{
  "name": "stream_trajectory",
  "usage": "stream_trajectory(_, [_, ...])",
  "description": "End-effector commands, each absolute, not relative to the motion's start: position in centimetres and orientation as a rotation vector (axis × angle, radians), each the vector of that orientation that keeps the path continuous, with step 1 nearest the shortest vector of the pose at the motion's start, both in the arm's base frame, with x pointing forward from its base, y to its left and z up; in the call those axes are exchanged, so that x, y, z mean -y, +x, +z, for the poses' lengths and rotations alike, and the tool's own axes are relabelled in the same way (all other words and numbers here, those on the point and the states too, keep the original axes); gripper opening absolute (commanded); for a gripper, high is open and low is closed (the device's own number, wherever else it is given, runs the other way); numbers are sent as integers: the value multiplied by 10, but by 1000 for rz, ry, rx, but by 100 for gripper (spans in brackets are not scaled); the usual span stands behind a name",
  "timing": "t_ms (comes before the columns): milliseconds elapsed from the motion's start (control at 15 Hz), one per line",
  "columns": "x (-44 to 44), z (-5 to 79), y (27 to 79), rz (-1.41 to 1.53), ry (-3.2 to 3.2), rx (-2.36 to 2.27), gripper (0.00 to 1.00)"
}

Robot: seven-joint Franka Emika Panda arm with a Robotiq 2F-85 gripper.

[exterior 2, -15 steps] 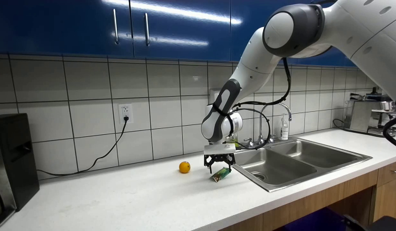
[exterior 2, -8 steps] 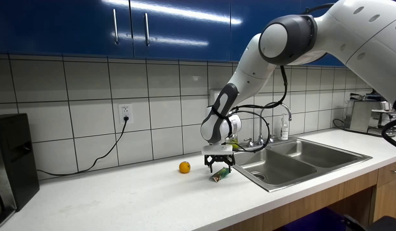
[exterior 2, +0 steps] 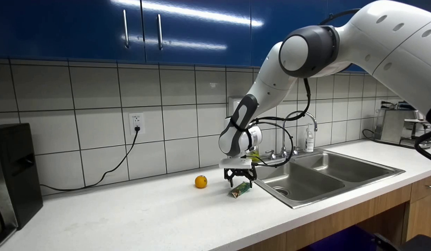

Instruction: Put the green snack packet in the left sink

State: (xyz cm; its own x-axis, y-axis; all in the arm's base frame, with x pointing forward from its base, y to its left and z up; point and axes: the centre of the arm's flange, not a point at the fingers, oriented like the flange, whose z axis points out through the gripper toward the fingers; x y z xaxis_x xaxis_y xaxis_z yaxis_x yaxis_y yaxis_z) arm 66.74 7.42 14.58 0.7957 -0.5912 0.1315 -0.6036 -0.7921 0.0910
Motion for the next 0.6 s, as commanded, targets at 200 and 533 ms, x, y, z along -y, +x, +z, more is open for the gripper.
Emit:
stream_trajectory(200, [-67, 142, 679, 85, 2813, 1044, 100])
stream_trajectory(533, [-64, 139, 679, 66, 2807, 1059, 65])
